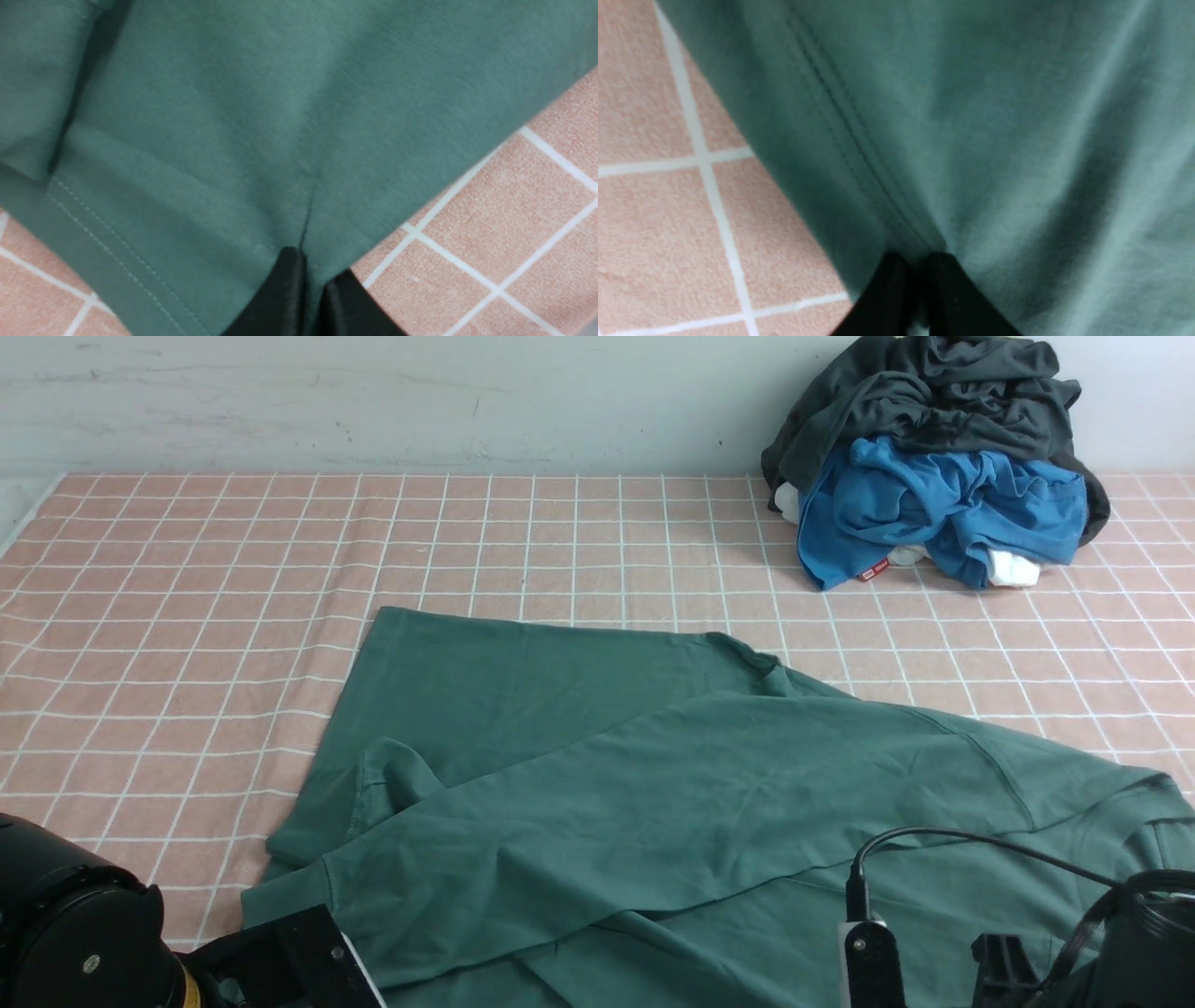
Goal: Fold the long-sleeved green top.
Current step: Use both arms simultaneously to clamp the lower edge of the clothing fabric, then use both arms to drag the lower edge of the fabric forward and fold it over the upper edge
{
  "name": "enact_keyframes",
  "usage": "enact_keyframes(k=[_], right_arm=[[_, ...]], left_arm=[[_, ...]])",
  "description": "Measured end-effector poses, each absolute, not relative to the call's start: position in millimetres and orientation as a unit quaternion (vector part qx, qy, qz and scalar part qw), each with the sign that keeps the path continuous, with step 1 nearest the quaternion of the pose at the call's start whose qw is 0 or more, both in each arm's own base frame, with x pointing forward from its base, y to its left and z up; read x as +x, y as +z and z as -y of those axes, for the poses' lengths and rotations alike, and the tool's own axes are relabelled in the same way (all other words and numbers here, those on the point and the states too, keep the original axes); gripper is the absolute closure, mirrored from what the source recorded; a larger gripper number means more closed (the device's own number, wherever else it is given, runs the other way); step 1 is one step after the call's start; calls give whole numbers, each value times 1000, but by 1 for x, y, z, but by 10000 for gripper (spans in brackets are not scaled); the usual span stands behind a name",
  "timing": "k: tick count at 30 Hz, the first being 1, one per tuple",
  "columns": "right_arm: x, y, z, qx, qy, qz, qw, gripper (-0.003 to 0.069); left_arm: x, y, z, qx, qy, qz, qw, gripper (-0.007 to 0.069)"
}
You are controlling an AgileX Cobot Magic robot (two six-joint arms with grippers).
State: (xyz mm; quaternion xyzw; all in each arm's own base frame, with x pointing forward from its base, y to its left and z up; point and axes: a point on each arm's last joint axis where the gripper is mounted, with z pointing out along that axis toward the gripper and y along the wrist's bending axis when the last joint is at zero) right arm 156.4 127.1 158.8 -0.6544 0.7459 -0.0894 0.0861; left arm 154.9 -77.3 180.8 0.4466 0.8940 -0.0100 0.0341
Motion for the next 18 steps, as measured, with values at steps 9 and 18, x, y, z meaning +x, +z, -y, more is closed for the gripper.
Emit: enact_keyframes(k=[9,18], right_arm=[[165,198,-122,-632,-113,-758,114,659],[243,267,-99,-502,-110,-830,216,659]], left_arm=[[179,217,85,448,2,-891,72,619],[266,304,67,384,41,-899,208,611]])
